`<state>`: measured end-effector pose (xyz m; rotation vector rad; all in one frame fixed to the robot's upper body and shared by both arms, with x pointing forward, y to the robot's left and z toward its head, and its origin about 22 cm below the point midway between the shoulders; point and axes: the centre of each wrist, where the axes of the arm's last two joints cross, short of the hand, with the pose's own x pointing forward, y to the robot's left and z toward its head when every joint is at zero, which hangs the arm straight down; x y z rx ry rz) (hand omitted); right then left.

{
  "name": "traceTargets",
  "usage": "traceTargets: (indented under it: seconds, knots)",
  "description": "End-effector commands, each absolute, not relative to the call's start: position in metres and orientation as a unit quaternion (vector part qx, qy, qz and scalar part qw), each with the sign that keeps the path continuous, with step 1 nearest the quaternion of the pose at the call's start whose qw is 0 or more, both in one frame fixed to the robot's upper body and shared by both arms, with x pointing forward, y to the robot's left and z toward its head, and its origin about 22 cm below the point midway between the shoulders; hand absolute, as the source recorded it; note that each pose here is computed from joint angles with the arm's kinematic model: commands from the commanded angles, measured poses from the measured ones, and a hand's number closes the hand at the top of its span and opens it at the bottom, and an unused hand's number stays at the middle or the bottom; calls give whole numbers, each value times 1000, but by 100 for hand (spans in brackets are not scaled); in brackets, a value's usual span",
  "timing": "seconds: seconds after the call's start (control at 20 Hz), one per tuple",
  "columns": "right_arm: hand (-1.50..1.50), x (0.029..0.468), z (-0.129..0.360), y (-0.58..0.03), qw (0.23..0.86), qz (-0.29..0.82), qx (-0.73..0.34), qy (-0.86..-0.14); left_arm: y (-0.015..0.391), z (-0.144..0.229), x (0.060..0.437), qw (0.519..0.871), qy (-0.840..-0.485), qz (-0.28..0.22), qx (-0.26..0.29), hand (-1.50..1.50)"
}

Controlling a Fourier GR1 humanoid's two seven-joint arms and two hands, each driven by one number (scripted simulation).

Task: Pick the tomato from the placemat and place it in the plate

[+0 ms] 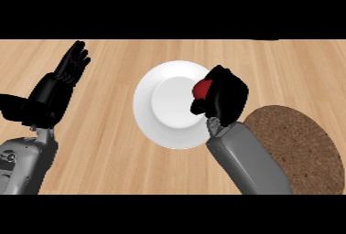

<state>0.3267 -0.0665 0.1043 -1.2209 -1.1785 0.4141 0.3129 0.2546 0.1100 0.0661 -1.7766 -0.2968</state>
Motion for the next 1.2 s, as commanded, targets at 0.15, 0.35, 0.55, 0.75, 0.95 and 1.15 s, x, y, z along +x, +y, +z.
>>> traceTargets:
  seconds: [0.15, 0.35, 0.55, 0.75, 0.95, 1.15]
  knots:
    - [-150, 360, 92, -69, 723, 55, -484, -490, 253, 108, 319, 612, -778, -137, 26, 0]
    - [-150, 369, 87, -64, 704, 26, -458, -542, 249, 117, 322, 617, -775, -136, 23, 0]
    - [-150, 383, 104, -61, 660, -43, -457, -595, 260, 105, 315, 617, -775, -131, 27, 0]
    - [-150, 384, 101, -60, 642, -110, -427, -627, 250, 98, 314, 623, -771, -128, 27, 0]
    - [-150, 382, 96, -55, 630, -160, -411, -639, 262, 103, 311, 628, -768, -121, 39, 0]
    - [-150, 364, 77, -60, 637, -186, -396, -635, 276, 113, 304, 630, -767, -111, 51, 0]
